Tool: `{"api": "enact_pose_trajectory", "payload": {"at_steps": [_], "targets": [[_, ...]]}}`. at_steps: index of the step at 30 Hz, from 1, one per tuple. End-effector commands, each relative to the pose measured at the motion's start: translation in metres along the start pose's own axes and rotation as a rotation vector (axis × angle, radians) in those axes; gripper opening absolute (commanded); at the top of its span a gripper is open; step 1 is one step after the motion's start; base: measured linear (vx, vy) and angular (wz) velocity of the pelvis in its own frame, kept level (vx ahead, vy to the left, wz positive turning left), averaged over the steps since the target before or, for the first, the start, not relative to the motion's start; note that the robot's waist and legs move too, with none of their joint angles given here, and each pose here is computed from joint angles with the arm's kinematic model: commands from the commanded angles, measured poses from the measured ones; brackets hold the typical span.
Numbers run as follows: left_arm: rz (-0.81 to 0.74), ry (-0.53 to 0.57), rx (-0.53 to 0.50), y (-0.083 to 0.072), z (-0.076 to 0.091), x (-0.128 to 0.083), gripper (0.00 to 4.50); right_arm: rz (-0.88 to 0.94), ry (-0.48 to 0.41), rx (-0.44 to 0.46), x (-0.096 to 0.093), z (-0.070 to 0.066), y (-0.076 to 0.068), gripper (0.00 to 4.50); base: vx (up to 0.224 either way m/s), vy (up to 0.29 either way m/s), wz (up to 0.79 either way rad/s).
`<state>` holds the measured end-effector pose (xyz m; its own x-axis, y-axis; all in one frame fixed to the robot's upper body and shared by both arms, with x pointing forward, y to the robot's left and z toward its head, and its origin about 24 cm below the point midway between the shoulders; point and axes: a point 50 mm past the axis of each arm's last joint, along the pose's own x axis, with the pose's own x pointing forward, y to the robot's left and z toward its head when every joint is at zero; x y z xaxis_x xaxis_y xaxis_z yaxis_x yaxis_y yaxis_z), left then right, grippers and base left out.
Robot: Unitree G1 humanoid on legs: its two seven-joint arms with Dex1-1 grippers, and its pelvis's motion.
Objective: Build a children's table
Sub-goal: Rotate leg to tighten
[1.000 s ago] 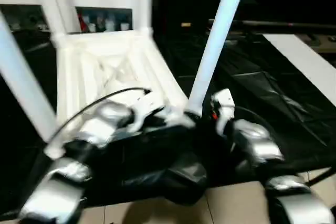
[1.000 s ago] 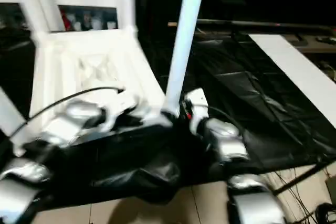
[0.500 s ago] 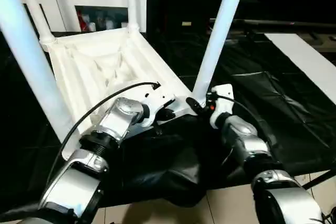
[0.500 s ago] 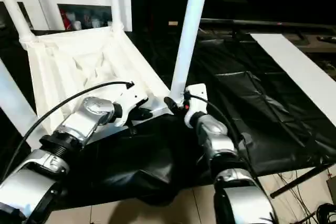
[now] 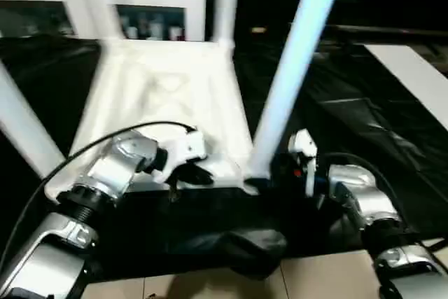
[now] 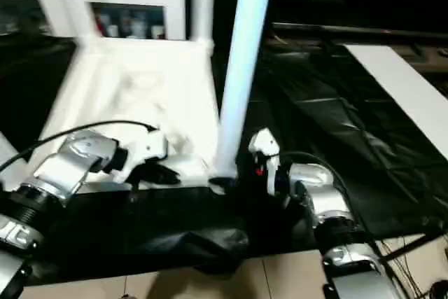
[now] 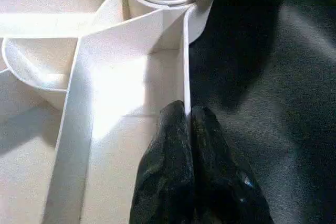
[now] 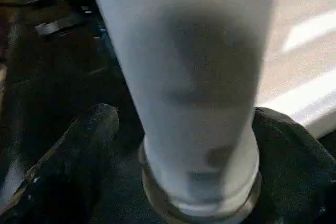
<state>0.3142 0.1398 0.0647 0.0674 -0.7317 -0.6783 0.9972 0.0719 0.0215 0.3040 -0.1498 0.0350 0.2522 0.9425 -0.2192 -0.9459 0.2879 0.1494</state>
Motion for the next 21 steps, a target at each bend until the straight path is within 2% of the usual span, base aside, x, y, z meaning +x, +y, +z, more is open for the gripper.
{"api": "enact_pose_trajectory", "payload": {"at_steps": [1, 5, 7, 9, 11, 16, 17, 21], "targets": [[-0.094, 0.051, -0.034, -0.0136, -0.0127, 0.0147, 0.00, 0.025, 0.025, -0.012, -0.0048, 0.0006, 0.0013, 4.07, 0.000, 0.000, 0.00], [-0.093, 0.053, -0.034, -0.0147, -0.0125, 0.0133, 0.00, 0.024, 0.022, -0.009, -0.0013, 0.0018, 0.0008, 4.07, 0.000, 0.000, 0.00], [-0.097, 0.055, -0.036, -0.0155, -0.0130, 0.0130, 0.00, 0.038, 0.036, -0.009, 0.0001, 0.0007, 0.0018, 3.73, 0.000, 0.000, 0.00], [-0.097, 0.057, -0.037, -0.0160, -0.0137, 0.0128, 0.00, 0.043, 0.044, -0.010, 0.0008, 0.0001, 0.0025, 3.73, 0.000, 0.000, 0.00], [-0.097, 0.058, -0.038, -0.0164, -0.0140, 0.0124, 0.00, 0.043, 0.041, -0.007, 0.0011, 0.0006, 0.0024, 3.35, 0.000, 0.000, 0.00], [-0.095, 0.062, -0.046, -0.0171, -0.0161, 0.0116, 0.00, 0.041, 0.037, 0.000, 0.0011, 0.0011, 0.0020, 3.06, 0.000, 0.000, 0.00], [-0.096, 0.064, -0.047, -0.0174, -0.0164, 0.0114, 0.00, 0.042, 0.040, 0.001, 0.0010, 0.0006, 0.0021, 2.86, 0.000, 0.000, 0.00], [-0.100, 0.069, -0.054, -0.0184, -0.0174, 0.0111, 0.00, 0.046, 0.051, 0.003, 0.0004, -0.0015, 0.0028, 2.72, 0.000, 0.000, 0.00]]}}
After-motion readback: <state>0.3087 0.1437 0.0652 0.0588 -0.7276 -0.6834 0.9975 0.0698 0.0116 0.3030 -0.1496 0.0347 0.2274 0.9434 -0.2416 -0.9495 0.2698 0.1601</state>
